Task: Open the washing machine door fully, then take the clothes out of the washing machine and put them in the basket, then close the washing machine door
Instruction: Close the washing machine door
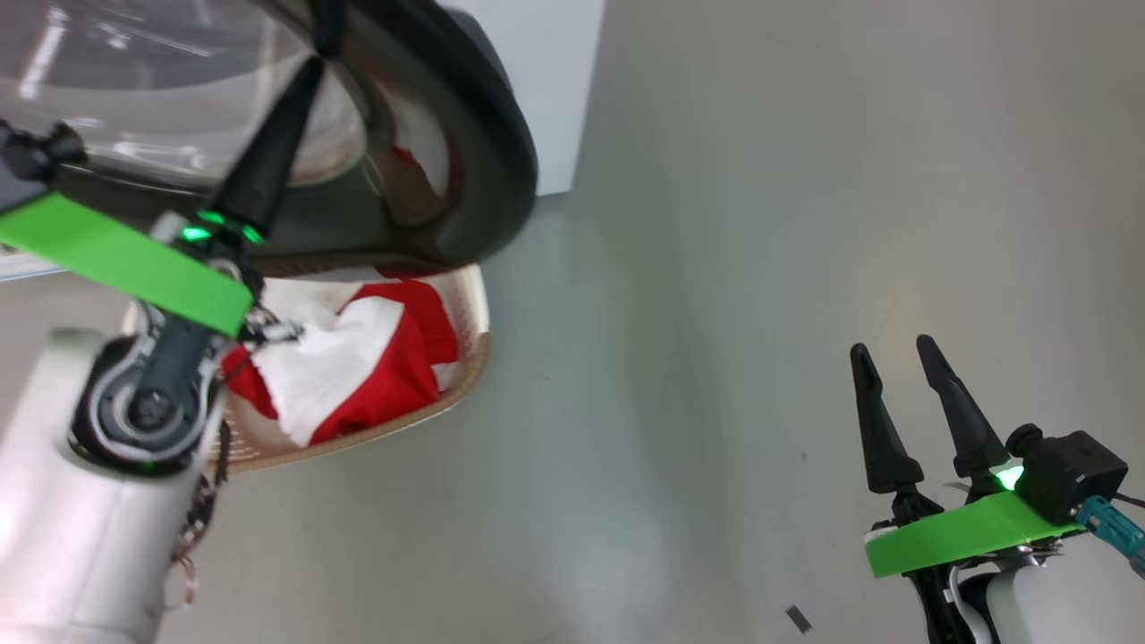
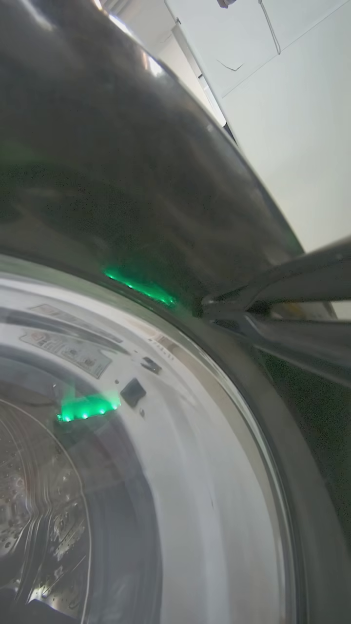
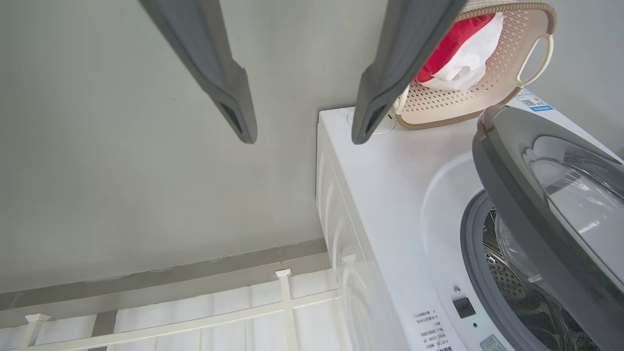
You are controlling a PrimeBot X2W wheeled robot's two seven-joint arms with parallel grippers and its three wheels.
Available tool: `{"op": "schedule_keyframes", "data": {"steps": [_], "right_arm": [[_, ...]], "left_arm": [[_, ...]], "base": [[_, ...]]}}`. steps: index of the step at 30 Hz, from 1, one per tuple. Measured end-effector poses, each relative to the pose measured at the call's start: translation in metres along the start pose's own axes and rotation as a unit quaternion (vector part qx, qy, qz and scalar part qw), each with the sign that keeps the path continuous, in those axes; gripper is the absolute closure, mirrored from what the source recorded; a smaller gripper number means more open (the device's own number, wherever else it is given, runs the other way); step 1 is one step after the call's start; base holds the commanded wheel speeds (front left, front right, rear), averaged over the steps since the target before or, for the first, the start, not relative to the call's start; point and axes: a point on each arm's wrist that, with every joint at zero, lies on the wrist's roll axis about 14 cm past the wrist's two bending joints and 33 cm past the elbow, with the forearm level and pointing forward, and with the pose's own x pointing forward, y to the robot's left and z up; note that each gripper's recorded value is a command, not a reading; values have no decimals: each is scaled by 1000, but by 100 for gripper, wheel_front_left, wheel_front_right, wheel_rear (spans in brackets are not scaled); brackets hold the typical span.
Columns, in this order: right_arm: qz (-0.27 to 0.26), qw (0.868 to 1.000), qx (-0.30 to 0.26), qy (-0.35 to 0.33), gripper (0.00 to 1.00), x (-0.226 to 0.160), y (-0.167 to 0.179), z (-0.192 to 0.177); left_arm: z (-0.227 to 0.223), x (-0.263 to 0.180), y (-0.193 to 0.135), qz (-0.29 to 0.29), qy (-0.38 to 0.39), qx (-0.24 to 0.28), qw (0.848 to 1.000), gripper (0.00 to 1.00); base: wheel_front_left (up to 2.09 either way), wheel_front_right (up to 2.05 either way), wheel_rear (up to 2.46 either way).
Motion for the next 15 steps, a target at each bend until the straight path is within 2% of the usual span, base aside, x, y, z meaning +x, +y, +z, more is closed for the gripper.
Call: {"op": "schedule_keyframes", "data": {"steps": [15], "right_arm": [[-27,1000,4,-4,0,-9,-16,5]], "left_arm": [[8,32,19,14,-30,23,999,100]], "base": [[0,0,0]]}}
